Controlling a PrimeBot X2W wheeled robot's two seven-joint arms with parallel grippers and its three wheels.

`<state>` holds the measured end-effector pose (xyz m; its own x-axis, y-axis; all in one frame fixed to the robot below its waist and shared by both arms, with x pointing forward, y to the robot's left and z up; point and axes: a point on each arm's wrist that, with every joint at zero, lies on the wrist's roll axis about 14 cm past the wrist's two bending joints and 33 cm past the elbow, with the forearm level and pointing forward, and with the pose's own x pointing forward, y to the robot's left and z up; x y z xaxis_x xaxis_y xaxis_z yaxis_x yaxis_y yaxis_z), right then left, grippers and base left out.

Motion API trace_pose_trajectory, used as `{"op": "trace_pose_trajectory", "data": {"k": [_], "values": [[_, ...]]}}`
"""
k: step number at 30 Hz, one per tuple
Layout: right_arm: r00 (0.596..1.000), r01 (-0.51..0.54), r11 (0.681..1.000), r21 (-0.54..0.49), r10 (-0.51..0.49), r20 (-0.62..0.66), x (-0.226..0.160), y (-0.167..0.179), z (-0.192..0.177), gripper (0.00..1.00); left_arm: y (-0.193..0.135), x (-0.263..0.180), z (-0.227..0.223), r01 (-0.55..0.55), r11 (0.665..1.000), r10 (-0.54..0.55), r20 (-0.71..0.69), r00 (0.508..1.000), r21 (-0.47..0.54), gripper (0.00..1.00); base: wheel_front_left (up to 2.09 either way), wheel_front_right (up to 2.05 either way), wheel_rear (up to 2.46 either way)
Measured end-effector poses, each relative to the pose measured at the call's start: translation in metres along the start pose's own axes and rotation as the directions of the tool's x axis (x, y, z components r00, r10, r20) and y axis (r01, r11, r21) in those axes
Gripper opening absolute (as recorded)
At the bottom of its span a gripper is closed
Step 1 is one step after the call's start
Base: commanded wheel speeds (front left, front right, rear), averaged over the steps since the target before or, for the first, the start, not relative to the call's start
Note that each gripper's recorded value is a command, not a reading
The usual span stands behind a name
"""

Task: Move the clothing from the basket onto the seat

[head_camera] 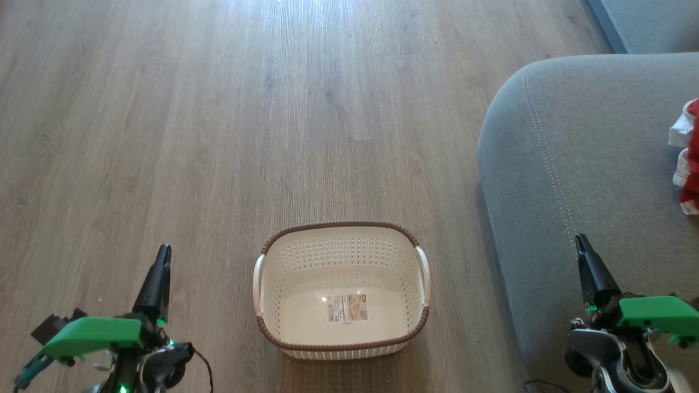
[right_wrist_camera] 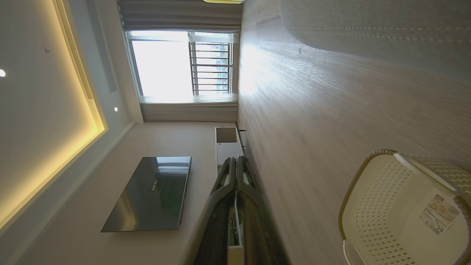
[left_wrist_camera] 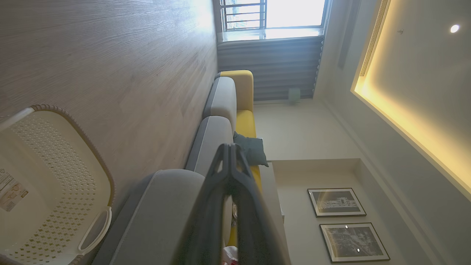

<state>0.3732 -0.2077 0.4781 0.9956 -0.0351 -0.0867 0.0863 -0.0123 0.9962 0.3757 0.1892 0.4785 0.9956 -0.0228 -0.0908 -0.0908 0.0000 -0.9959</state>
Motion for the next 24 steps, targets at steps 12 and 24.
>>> {"op": "trace_pose_trajectory", "data": {"k": [12, 24], "values": [[1.0, 0.0, 1.0, -0.001, 0.0, -0.003, 0.0, 0.0, 0.0001, 0.0, 0.0, 0.0, 0.0001, 0.0, 1.0, 0.0, 0.0, 1.0, 0.0, 0.0, 0.0, 0.0, 0.0], [1.0, 0.0, 1.0, 0.0, 0.0, -0.005, -0.0001, 0.0, 0.0, 0.0, 0.0, 0.0, 0.0001, 0.0, 1.0, 0.0, 0.0, 1.0, 0.0, 0.0, 0.0, 0.0, 0.0]]}}
